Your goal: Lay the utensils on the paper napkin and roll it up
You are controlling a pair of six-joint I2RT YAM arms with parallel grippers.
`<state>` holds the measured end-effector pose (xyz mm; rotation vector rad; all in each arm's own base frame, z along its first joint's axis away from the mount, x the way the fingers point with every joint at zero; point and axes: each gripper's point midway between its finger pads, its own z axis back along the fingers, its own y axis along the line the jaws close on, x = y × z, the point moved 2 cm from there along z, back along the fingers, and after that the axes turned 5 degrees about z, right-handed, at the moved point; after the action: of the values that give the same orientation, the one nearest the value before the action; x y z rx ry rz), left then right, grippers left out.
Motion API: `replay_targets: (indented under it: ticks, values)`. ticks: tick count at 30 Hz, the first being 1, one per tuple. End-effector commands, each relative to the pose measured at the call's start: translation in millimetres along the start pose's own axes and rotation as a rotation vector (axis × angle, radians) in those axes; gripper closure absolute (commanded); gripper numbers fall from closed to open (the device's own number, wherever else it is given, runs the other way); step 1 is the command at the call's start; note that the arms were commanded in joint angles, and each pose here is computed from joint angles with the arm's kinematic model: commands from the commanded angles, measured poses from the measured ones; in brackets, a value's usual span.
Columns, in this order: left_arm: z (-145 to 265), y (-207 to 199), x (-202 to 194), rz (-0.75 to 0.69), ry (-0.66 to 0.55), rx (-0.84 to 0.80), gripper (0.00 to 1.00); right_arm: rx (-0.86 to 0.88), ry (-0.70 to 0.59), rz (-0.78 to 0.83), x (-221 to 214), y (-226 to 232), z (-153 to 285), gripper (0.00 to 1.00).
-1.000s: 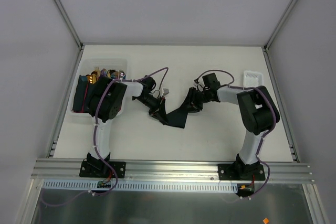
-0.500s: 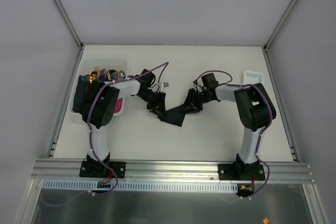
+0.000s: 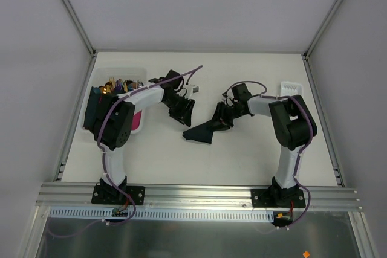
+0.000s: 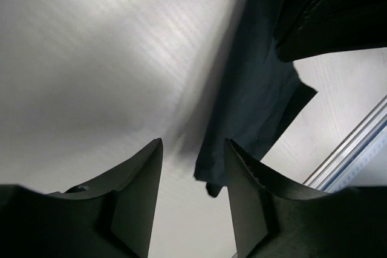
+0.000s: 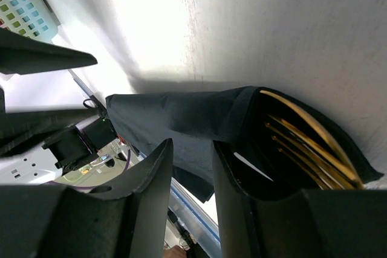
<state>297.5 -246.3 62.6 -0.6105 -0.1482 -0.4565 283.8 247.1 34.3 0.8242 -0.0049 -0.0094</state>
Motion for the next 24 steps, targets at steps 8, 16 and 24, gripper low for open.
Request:
replay_targets:
  ticks: [8,16,24]
  values:
    - [-23,-46,26,-0.162,0.026,-0.079,0.46,-0.192,0.061,-0.057,-19,-45,-7,0.64]
    - [-41,-39,21,-0.114,0.086,-0.102,0.41,-0.206,0.077,-0.089,-23,-52,-7,0.67]
    - [-50,-43,7,-0.044,0.154,-0.169,0.44,-0.191,0.087,-0.132,-23,-58,-7,0.7]
